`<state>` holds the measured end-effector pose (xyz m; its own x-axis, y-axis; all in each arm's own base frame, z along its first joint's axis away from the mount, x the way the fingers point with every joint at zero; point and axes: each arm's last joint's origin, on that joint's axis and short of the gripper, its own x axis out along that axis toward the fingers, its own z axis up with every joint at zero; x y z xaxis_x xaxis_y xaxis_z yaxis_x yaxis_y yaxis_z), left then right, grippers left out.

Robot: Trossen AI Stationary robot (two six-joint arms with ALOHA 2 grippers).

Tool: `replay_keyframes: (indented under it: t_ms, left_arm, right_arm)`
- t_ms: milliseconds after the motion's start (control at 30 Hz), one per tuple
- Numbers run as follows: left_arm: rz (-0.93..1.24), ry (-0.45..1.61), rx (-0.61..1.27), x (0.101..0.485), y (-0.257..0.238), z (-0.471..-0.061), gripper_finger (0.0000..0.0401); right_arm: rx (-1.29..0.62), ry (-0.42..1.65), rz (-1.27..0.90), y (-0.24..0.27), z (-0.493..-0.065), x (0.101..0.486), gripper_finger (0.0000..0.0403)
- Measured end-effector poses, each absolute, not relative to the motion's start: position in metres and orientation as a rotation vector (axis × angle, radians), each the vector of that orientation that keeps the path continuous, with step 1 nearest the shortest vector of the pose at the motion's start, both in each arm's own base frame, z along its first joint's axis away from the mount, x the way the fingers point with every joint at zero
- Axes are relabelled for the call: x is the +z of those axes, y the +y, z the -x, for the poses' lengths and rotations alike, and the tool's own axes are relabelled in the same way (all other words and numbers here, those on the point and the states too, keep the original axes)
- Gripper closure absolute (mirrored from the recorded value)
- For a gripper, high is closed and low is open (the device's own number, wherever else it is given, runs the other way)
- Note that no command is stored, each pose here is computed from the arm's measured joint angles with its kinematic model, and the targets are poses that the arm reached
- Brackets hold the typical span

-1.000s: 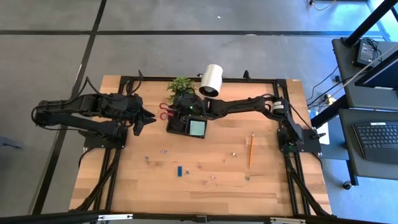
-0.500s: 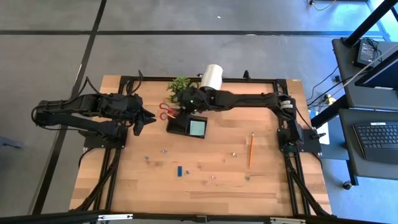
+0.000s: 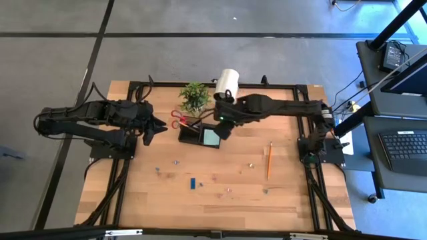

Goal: Pick and place office supplies into organizer
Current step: Put the orange pencil into the black desk organizer

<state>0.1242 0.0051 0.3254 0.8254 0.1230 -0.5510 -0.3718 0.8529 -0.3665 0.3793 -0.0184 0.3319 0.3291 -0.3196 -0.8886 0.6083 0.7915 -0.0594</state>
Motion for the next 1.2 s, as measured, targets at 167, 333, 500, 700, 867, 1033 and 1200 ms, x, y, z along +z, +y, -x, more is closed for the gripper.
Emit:
replay_keyframes:
  t_ms: [167,333,500,700,867,1033,1200]
  left_arm:
    - [0.484,0.541,0.273,0.325,0.005,-0.124,0.0278]
    - [0.484,0.541,0.273,0.325,0.005,-0.124,0.0278]
    - [0.484,0.540,0.273,0.325,0.005,-0.124,0.0278]
    - [0.485,0.540,0.273,0.326,0.005,-0.124,0.0278]
    - [0.493,0.539,0.275,0.326,0.005,-0.124,0.0278]
    - [0.496,0.538,0.276,0.326,0.005,-0.124,0.0278]
    - [0.512,0.536,0.281,0.326,0.005,-0.124,0.0278]
  right_arm:
    - [-0.689,1.082,-0.402,-0.007,-0.343,0.326,0.0260]
    - [-0.875,1.098,-0.589,-0.001,-0.299,0.299,0.0260]
    - [-1.087,1.068,-0.777,0.001,-0.257,0.265,0.0260]
    - [-1.225,1.103,-0.899,0.002,-0.232,0.224,0.0260]
    - [-1.227,1.165,-0.934,0.002,-0.221,0.194,0.0260]
    - [-1.188,1.158,-1.017,-0.001,-0.216,0.169,0.0260]
    - [-1.227,1.148,-1.053,-0.004,-0.209,0.155,0.0260]
